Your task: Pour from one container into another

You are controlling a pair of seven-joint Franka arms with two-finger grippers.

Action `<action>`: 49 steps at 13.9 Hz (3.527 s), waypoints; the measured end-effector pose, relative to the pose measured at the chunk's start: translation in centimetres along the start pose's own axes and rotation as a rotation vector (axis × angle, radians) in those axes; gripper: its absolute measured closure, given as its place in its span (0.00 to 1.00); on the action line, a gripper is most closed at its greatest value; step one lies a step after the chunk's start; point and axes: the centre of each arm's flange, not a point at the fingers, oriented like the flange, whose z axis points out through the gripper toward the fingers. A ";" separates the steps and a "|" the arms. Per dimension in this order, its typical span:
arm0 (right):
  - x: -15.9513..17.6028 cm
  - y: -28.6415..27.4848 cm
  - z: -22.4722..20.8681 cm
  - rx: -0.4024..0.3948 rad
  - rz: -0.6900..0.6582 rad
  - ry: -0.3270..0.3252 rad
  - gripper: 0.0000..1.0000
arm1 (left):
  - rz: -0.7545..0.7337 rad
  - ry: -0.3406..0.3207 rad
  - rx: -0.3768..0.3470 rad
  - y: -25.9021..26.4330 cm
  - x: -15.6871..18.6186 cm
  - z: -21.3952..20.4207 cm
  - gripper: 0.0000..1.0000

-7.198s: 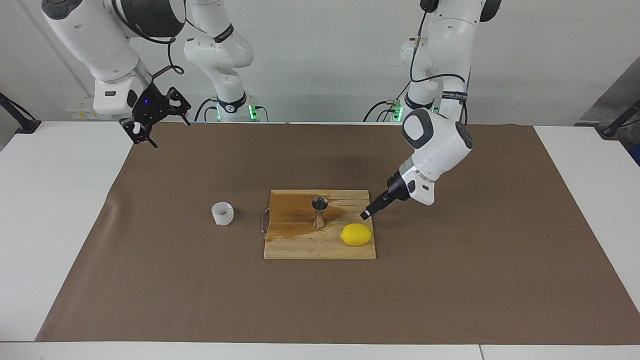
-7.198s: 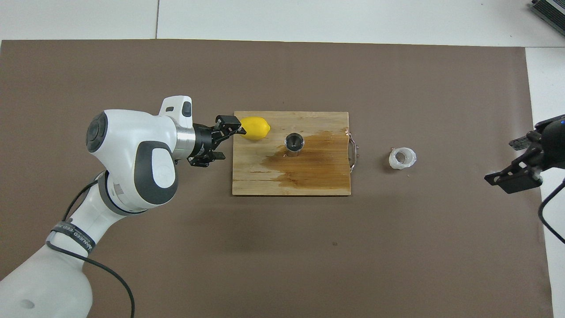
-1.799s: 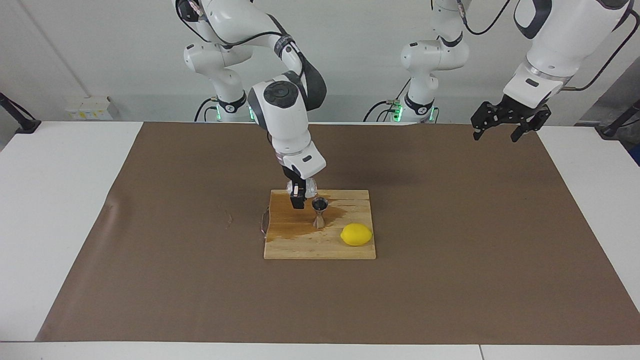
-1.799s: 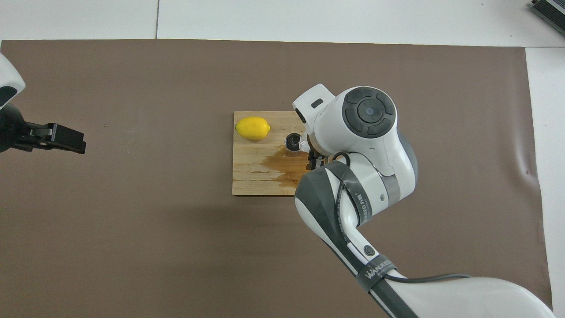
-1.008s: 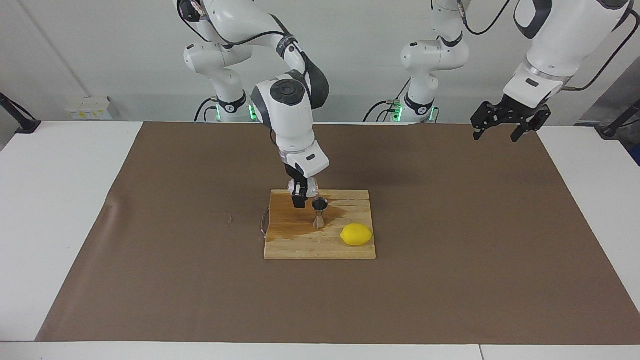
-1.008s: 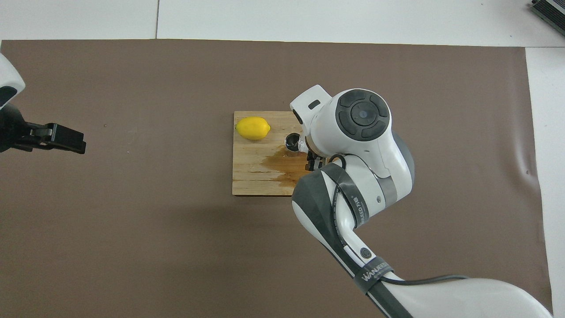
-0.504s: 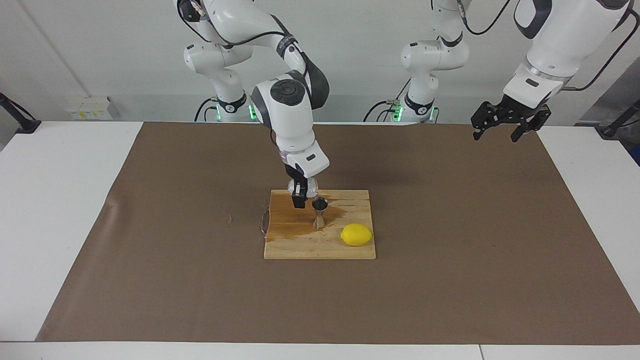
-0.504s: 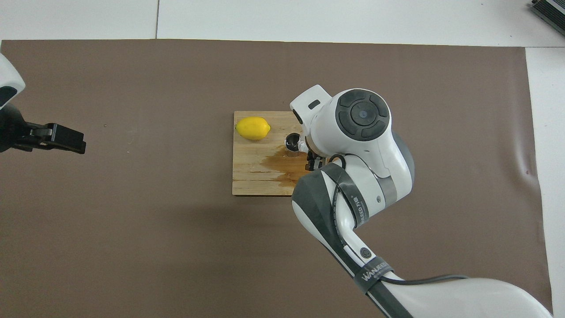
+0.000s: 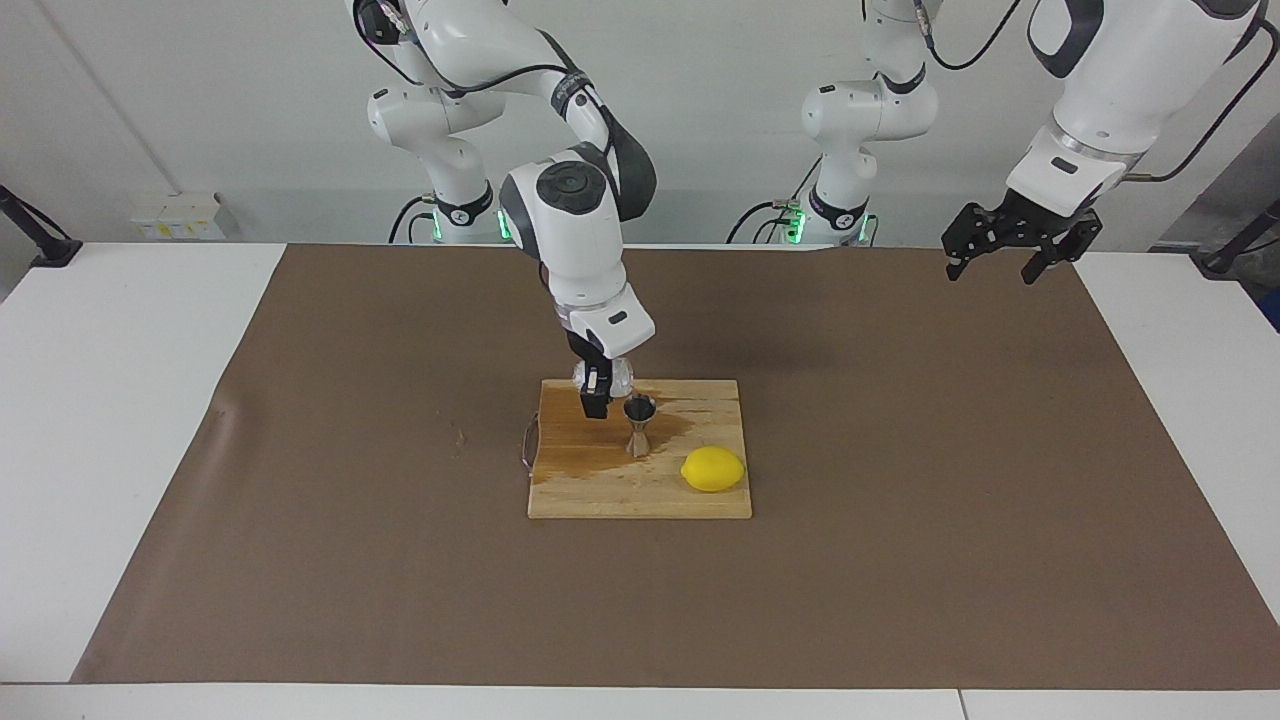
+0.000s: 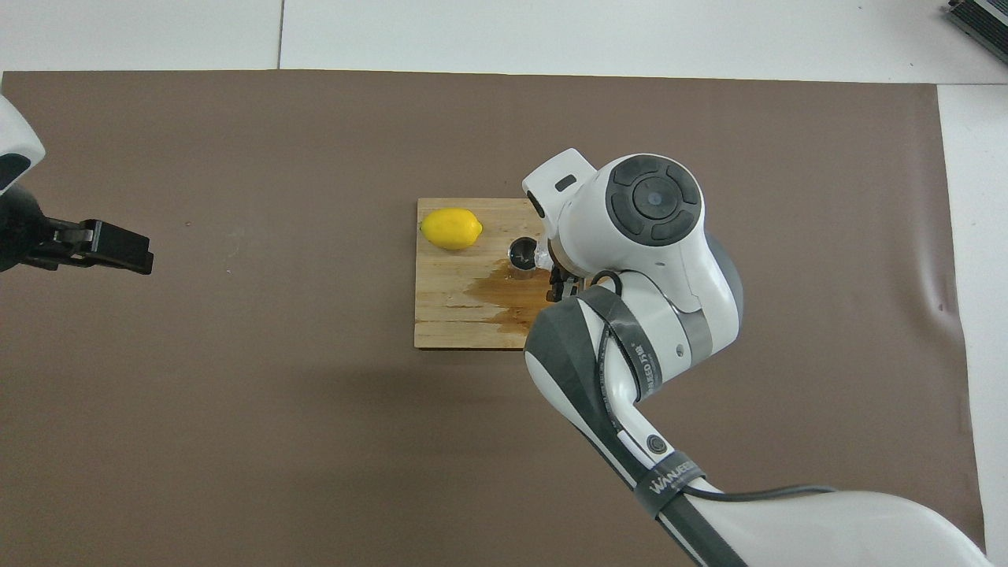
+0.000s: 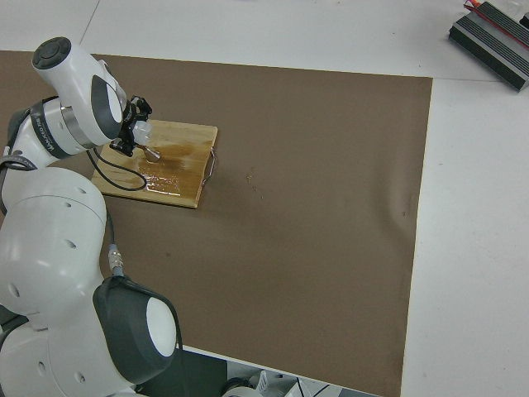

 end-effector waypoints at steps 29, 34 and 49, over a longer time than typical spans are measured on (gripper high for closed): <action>-35.2 5.3 14.2 0.167 -0.188 0.834 0.74 | 0.000 0.000 0.000 0.0 0.0 0.0 0.00; -36.9 5.2 15.1 0.133 -0.232 0.844 0.74 | 0.000 0.000 0.000 0.0 0.0 0.0 0.00; -37.1 4.9 16.4 0.112 -0.212 0.892 0.35 | 0.000 -0.001 0.000 0.0 0.0 0.0 0.00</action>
